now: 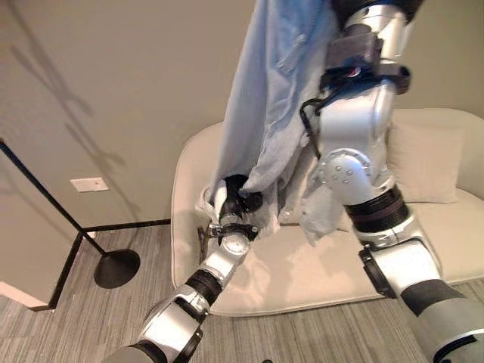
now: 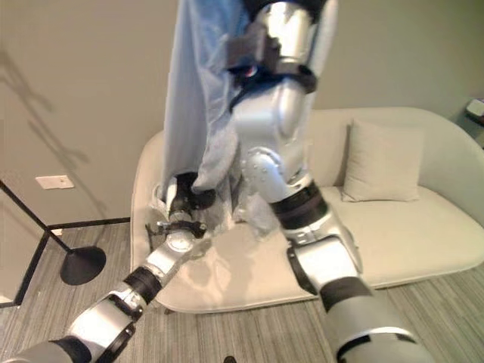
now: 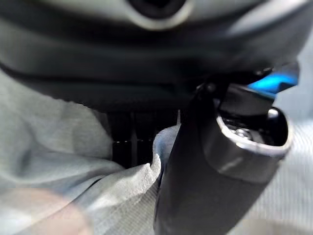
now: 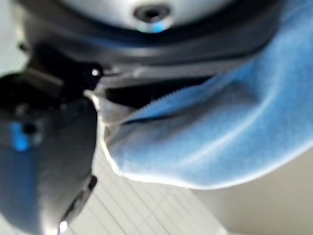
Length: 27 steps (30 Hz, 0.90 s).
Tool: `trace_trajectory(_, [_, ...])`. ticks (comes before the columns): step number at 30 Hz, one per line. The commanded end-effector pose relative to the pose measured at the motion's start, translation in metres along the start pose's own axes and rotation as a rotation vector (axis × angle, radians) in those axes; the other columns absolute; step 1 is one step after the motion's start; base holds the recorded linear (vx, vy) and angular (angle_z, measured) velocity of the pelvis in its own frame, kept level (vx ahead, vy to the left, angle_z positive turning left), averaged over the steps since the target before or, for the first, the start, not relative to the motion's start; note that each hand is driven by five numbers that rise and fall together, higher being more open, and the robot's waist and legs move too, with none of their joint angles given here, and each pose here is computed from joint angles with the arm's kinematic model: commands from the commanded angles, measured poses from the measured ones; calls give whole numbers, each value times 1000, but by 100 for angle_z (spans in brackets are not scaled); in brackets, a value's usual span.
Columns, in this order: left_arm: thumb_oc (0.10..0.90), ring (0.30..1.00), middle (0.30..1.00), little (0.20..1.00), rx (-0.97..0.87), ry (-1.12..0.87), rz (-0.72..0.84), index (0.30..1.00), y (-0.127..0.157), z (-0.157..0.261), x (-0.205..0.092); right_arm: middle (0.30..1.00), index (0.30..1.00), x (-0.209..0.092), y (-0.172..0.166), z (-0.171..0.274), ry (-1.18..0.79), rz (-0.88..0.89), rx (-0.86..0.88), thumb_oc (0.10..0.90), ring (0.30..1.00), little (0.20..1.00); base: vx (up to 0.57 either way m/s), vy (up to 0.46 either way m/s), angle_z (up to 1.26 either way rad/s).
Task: Hang the clothes on the sofa on the clothes rack.
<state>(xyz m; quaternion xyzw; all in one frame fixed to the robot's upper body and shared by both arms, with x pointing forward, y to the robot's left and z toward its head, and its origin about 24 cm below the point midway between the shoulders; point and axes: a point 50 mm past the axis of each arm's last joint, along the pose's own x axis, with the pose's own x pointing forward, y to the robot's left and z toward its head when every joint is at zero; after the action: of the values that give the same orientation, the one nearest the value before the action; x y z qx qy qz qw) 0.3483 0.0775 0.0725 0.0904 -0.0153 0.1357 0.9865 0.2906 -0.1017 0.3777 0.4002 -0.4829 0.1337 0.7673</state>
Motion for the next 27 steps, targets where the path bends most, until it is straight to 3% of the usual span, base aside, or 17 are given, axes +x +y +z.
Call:
trace_trajectory(1, [400,300,300,300,-8,-344,240,300,41,68,24,300,300,9,9,43,-237,77,61,400,300,300,20,-39,11])
trace_trajectory(2, [400,300,300,300,17,-382,301,300,54,72,26,300,300,5,5,45,-243,76,64,400,300,300,24,-55,12])
trace_trajectory(3, [400,300,300,300,81,-440,434,300,86,75,28,300,300,-5,-4,49,-246,71,72,400,300,300,16,-42,9])
trace_trajectory(8, [400,300,300,300,145,-478,570,300,133,68,19,300,300,-29,-21,51,-219,52,75,400,300,300,16,-31,8])
trace_trajectory(9, [400,300,300,300,166,-513,590,300,153,65,7,300,300,-43,-30,51,-198,36,81,400,300,300,37,-18,15])
trace_trajectory(12, [400,300,300,300,167,-575,618,300,178,67,-8,300,300,-60,-44,50,-167,1,41,400,300,300,14,9,6])
trace_trajectory(20, [400,300,300,300,109,-814,759,300,213,104,-36,300,300,-115,-84,55,-45,-131,-61,400,300,300,-41,167,32])
trace_trajectory(27, [400,300,300,300,67,-971,710,300,197,128,-50,300,300,-143,-92,59,78,-98,-119,400,300,300,98,344,14])
